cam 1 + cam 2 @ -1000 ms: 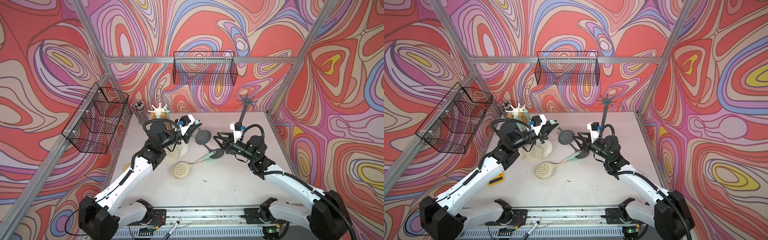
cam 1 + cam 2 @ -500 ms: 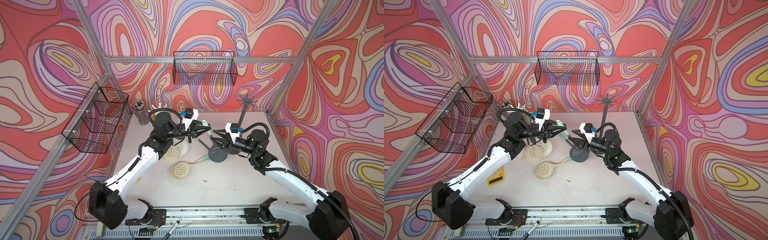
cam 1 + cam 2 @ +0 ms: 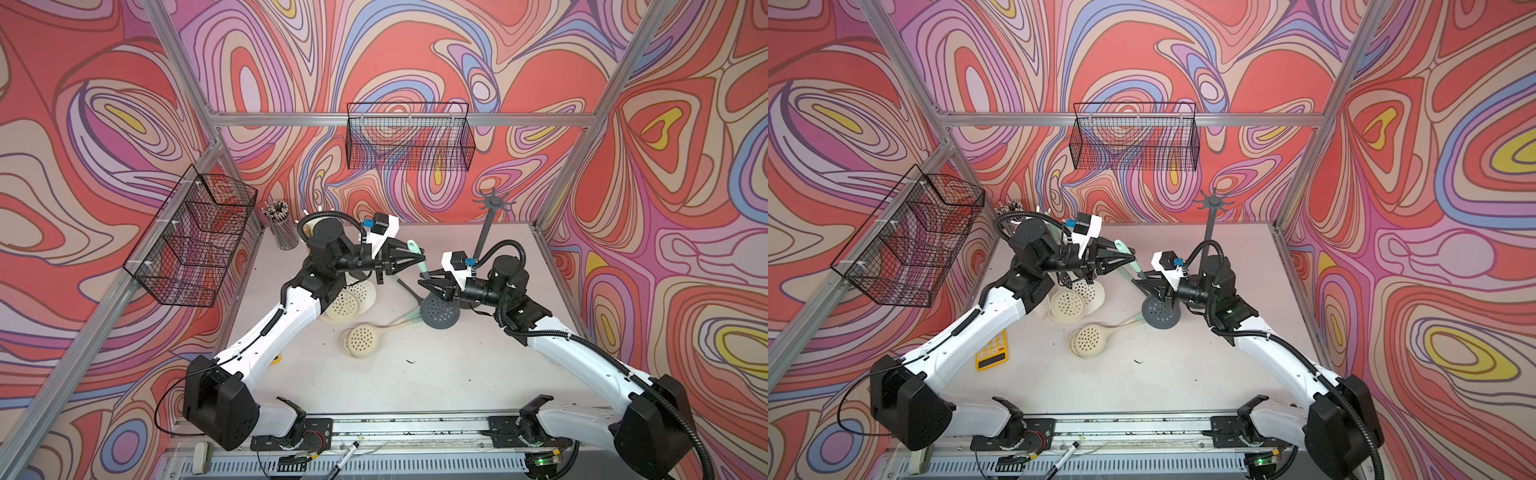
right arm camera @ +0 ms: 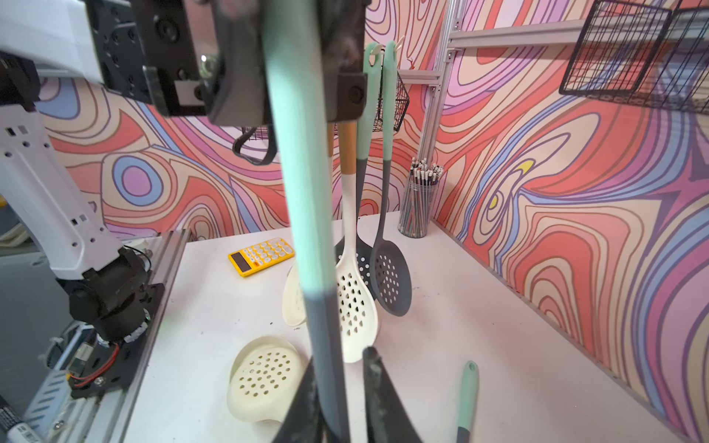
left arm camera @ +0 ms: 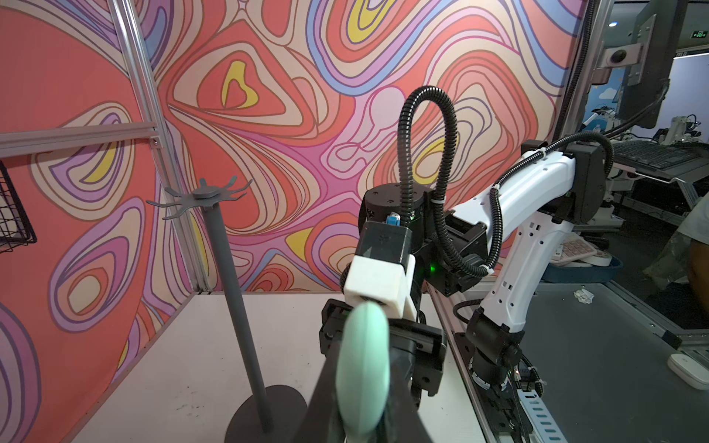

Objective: Hang the skimmer on the kitchen utensil rack
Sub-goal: Pick up the skimmer from the center of the board.

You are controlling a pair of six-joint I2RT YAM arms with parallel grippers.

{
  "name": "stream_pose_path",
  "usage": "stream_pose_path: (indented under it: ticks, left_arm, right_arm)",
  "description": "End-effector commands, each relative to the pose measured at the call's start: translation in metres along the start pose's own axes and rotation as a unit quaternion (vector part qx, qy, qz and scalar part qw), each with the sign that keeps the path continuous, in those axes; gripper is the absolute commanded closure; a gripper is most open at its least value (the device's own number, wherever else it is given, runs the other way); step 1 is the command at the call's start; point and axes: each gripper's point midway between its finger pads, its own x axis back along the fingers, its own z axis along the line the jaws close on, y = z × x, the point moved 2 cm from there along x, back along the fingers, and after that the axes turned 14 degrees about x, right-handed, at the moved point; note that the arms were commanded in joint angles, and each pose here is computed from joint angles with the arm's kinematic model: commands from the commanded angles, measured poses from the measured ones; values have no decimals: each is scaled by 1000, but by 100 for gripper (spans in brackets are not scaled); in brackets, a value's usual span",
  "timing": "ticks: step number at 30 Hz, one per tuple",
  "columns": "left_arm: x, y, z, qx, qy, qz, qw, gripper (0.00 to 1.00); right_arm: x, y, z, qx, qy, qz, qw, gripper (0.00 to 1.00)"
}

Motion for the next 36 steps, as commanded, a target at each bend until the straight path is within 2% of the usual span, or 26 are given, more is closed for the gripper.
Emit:
stream_pose_path:
  ticks: [1, 3, 5, 6, 9, 11, 14, 17, 20, 23, 28, 33, 36]
  left_arm:
    - [1, 12, -6, -19, -14, -4, 1000, 100]
    - [2, 11, -5, -17, -11, -2, 1000, 100]
    - [2, 10, -3, -13, -7, 0, 1000, 99]
    - [2, 9, -2, -10, 0, 0, 1000, 90]
    - [4, 5, 7, -2, 35, -1, 999, 46]
    - [8, 3, 10, 4, 63, -2, 998, 22]
    - [22, -1, 20, 26, 139, -11, 990, 7]
    - [36, -13, 29, 66, 210, -2, 975, 0]
    - [51, -24, 29, 95, 260, -2, 961, 0]
    - [65, -35, 26, 113, 298, 14, 948, 0]
    - [87, -61, 23, 120, 355, 35, 926, 0]
    - [96, -86, 22, 109, 365, 55, 923, 0]
    - [96, -86, 19, 114, 364, 62, 922, 0]
  right_arm:
    - [1, 2, -1, 10, -7, -6, 1000, 94]
    - [2, 4, -3, 7, -13, -6, 1000, 99]
    - [4, 5, -3, 6, -18, -6, 1000, 100]
    - [5, 5, -2, 5, -21, -8, 1000, 100]
    - [12, 3, -2, 4, -46, -13, 999, 100]
    - [19, 0, -3, 4, -76, -12, 997, 100]
    - [33, -8, -7, 3, -134, -8, 991, 99]
    - [48, -22, -21, -13, -216, 12, 976, 99]
    - [61, -30, -33, -28, -280, 15, 959, 98]
    - [66, -43, -44, -59, -327, 18, 943, 97]
    - [66, -59, -56, -87, -364, 15, 927, 97]
    - [60, -68, -73, -108, -393, 18, 913, 98]
    - [55, -73, -84, -119, -407, 17, 906, 97]
